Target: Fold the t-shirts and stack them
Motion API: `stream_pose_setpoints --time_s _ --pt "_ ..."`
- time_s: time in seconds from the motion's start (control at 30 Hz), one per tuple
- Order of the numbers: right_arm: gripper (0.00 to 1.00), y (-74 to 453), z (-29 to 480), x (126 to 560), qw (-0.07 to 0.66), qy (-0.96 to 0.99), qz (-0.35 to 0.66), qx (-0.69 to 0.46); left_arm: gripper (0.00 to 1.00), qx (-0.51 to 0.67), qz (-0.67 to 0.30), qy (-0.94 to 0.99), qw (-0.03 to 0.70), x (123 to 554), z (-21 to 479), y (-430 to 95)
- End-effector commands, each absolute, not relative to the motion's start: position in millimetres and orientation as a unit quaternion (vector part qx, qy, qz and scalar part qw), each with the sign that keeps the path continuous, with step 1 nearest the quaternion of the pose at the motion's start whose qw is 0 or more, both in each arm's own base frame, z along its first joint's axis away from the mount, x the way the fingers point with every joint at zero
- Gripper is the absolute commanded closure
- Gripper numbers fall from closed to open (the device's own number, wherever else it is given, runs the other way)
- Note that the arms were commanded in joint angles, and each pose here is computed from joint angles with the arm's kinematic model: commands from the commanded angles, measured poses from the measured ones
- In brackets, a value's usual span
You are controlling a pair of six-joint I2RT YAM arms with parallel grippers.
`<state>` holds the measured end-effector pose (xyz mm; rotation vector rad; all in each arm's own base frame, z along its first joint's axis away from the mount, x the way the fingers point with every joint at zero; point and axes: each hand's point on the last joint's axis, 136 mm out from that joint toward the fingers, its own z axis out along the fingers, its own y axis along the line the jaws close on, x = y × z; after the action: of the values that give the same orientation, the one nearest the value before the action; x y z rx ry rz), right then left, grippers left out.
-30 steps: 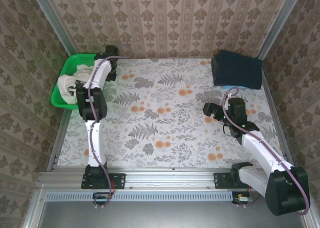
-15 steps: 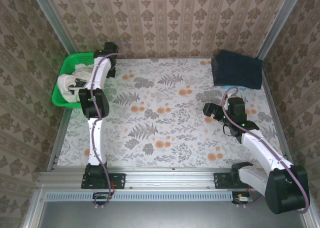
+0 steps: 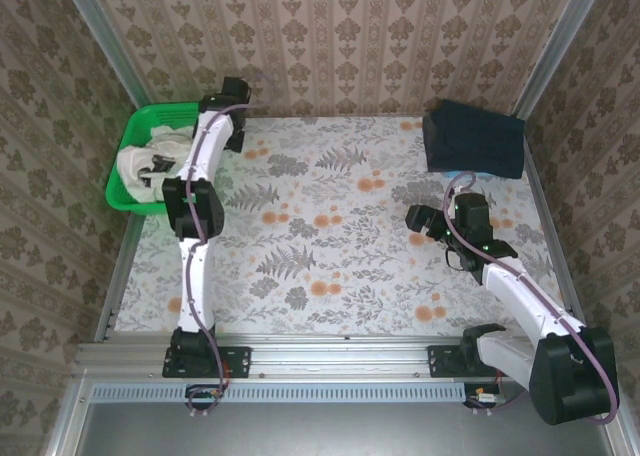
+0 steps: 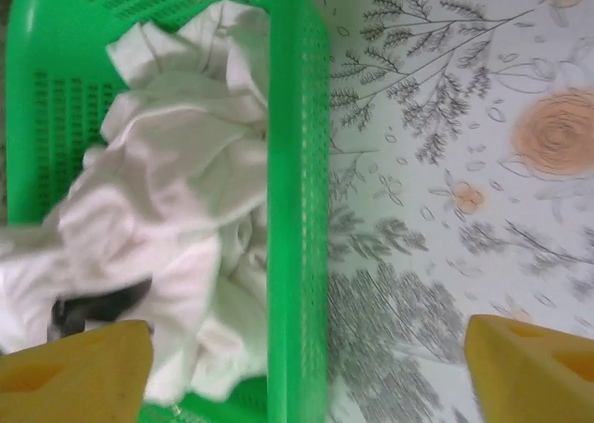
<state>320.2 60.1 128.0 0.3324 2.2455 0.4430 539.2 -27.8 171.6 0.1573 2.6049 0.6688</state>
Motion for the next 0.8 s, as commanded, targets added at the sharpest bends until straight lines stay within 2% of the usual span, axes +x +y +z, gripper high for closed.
stream_pose_setpoints --time_s 0.0,0.13,0.27,0.37,0.47,0.63,0.77 --pt "0.00 59 132 323 0.406 0.888 0.170 0.131 0.01 -0.014 0.202 0.947 0.250 477 225 -18" --pt "0.00 61 130 323 0.405 0.888 0.174 0.129 0.00 -0.087 0.076 0.940 0.322 402 208 -19" --pt "0.00 65 130 326 0.403 0.888 0.182 0.124 0.00 -0.230 -0.029 0.910 0.343 330 166 11" --pt "0.00 68 129 328 0.400 0.888 0.190 0.123 0.02 -0.295 -0.060 0.889 0.345 300 139 31" --pt "0.00 69 126 329 0.398 0.888 0.191 0.124 0.07 -0.327 -0.112 0.870 0.351 303 127 43" --pt "0.00 70 121 327 0.389 0.892 0.193 0.126 0.14 -0.314 -0.167 0.861 0.364 339 123 51" --pt "0.00 69 121 326 0.389 0.893 0.188 0.126 0.30 -0.315 -0.182 0.859 0.360 366 117 62"
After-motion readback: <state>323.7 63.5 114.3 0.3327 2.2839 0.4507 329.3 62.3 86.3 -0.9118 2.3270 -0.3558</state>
